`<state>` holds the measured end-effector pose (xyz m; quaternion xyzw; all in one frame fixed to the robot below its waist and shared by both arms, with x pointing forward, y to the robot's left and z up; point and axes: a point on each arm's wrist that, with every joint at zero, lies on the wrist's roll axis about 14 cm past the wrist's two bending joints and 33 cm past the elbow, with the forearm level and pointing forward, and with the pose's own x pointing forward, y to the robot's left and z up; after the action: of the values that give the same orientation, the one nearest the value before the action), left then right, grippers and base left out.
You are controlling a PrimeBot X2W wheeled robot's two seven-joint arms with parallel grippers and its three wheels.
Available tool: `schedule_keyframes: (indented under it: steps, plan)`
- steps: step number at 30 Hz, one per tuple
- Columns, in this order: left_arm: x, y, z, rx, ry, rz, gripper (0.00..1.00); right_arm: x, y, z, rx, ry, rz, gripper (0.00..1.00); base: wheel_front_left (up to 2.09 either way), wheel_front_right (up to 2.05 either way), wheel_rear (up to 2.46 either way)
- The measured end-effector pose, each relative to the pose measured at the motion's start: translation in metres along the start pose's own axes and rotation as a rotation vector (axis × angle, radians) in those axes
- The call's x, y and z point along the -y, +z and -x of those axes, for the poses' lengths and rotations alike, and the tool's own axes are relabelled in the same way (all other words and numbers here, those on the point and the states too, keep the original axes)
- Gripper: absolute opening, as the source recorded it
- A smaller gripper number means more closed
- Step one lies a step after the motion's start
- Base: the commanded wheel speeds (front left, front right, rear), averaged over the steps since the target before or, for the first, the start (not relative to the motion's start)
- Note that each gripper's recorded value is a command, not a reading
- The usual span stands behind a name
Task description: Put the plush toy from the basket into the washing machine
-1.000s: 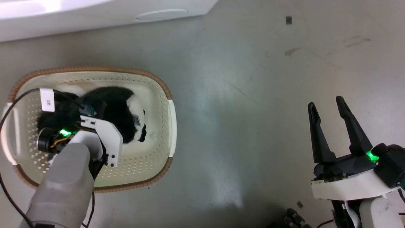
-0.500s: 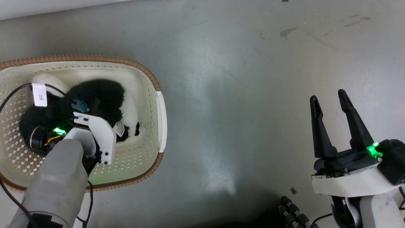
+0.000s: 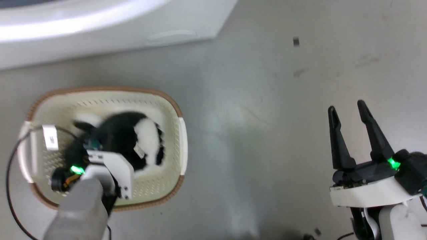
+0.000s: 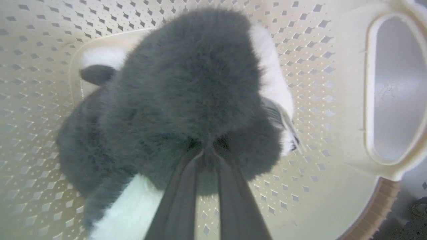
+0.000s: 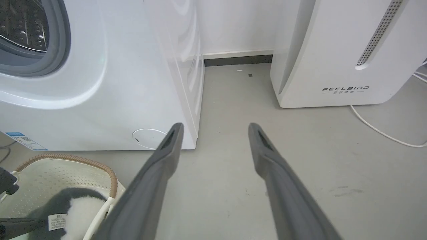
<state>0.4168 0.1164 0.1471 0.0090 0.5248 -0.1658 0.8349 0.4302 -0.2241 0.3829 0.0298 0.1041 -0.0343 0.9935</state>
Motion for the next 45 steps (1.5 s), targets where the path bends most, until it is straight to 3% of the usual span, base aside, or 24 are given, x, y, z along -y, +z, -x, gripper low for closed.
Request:
schedule_keyframes:
  steps: [12, 21, 45]
  plan:
    - [0.02, 0.038, 0.08, 0.284, 0.005, 0.071, 0.0, -0.016, 0.052, 0.03, 0.127, 0.046, 0.002, 1.0, 0.0, 0.0, 0.0]
    - [0.012, 0.066, 0.14, 0.494, 0.037, 0.102, 0.0, -0.035, 0.078, 0.049, 0.201, 0.103, -0.005, 1.0, 0.0, 0.0, 0.0]
    - [0.008, 0.168, 0.313, 1.2, 0.134, 0.099, 0.0, -0.053, 0.109, 0.07, 0.294, 0.161, 0.001, 1.0, 0.0, 0.0, 0.0]
